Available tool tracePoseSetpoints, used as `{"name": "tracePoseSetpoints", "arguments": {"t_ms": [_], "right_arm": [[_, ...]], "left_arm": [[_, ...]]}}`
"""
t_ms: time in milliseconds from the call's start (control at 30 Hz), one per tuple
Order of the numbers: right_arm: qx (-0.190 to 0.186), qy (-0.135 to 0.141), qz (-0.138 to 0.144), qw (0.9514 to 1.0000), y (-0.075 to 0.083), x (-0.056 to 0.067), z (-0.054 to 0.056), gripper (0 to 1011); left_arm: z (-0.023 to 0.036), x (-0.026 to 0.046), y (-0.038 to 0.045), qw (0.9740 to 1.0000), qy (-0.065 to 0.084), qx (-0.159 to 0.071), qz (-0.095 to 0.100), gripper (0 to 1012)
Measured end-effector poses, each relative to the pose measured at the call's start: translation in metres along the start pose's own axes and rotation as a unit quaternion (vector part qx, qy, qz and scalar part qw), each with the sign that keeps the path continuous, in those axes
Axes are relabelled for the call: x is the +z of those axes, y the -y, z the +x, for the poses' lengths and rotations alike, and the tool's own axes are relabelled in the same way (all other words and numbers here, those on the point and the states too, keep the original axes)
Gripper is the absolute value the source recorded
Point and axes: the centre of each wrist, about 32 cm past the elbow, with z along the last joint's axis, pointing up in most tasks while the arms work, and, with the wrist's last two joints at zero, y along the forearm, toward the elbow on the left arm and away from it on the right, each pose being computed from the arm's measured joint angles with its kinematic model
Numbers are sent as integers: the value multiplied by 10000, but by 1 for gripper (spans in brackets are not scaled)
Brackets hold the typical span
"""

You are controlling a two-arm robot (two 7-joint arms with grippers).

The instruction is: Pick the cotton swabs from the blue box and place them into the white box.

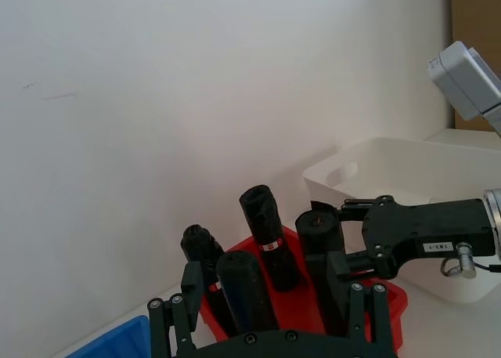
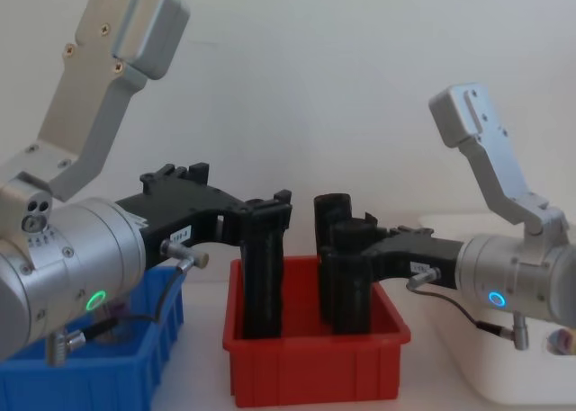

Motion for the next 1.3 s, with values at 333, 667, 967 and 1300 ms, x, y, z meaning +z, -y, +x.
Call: {"name": "tracePoseSetpoints", "arguments": {"t_ms": [333,667,967,1300], "right_arm": [[91,-31,8,10000,-93,-10,16,652],[83,-38,124,9999,-90,27,15,519],[-55,38,483,9988,23,111,-29,517],[-367,209,1086,9932,240,305,-83,517]], "left_arm": [[0,0,0,10000,0,0,0,1004],[0,0,0,10000,0,0,0,1004],[0,0,0,10000,0,0,0,1004],[0,0,0,10000,0,0,0,1004]]}}
